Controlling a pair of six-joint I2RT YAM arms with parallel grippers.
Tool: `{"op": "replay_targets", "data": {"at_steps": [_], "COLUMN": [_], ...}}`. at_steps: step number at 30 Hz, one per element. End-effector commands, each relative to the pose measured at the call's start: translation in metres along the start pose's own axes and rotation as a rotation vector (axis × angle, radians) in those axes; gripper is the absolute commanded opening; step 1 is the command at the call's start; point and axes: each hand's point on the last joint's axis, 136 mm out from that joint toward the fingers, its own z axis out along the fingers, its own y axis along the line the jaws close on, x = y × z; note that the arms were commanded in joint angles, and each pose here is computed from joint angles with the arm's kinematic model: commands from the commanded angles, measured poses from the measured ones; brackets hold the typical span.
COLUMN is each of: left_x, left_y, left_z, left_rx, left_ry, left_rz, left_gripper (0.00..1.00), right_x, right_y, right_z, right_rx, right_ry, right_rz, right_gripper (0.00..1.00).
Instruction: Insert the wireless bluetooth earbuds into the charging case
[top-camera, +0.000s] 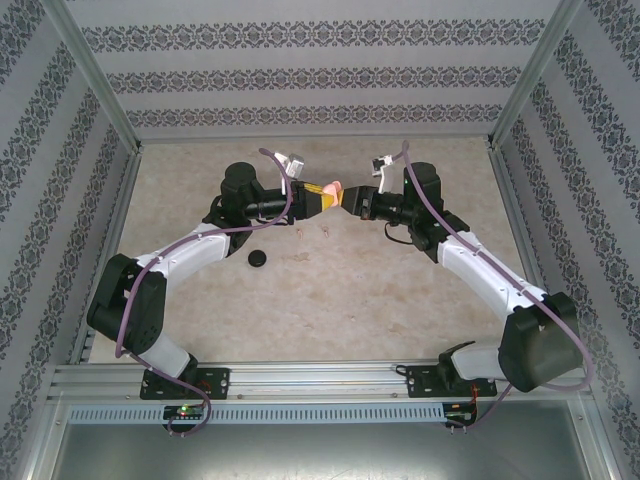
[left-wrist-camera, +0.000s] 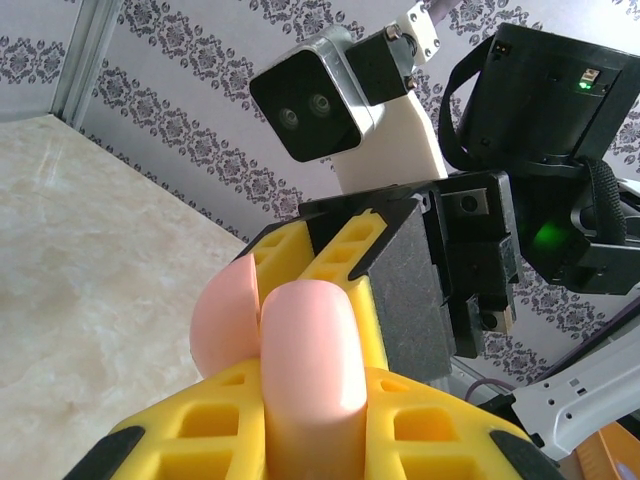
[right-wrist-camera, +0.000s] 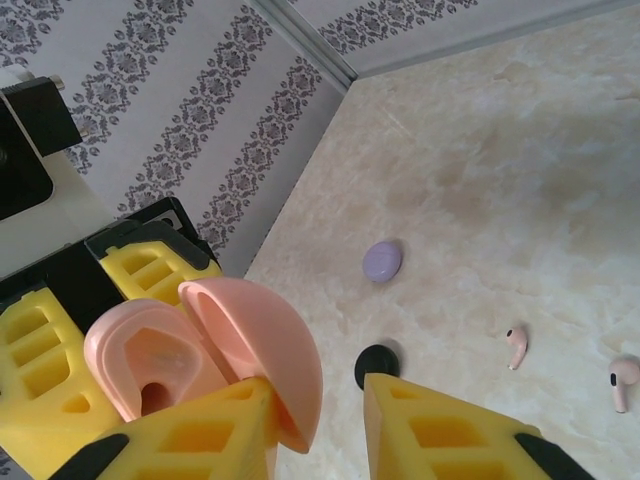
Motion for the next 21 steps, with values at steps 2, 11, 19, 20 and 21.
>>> {"op": "replay_targets", "data": {"at_steps": [2, 11, 19, 20, 21], "left_x": [0.002, 0.003, 0.005, 0.005, 0.005], "left_y": [-0.016, -0.016, -0.007, -0.004, -0.001], "left_z": [0.003, 0.004, 0.006, 0.006, 0.005], "left_rx": [0.063, 0.061, 0.01, -0.008, -0.029], "left_ry": [0.005, 0.009, 0.005, 0.003, 0.001], "left_rz": [0.025, 0.02, 0.009, 0.005, 0.009], "left_gripper": [0.0, 0.0, 0.29, 0.35, 0.4], "right_x": [-0.014, -0.018, -0.021, -0.02, -0.02], "right_y": [0.021, 0.02, 0.021, 0.019, 0.017], "right_z": [0.0, -0.005, -0.011, -0.012, -0.012], "right_rx": [-0.068, -0.054, -0.018, -0.003, 0.016], "right_ry": [-0.026, -0.044, -0.046, -0.044, -0.039], "right_rz": [-0.067, -0.067, -0.07, -0.073, -0.076], "right_gripper": [0.23, 0.02, 0.0, 0.0, 0.0]}}
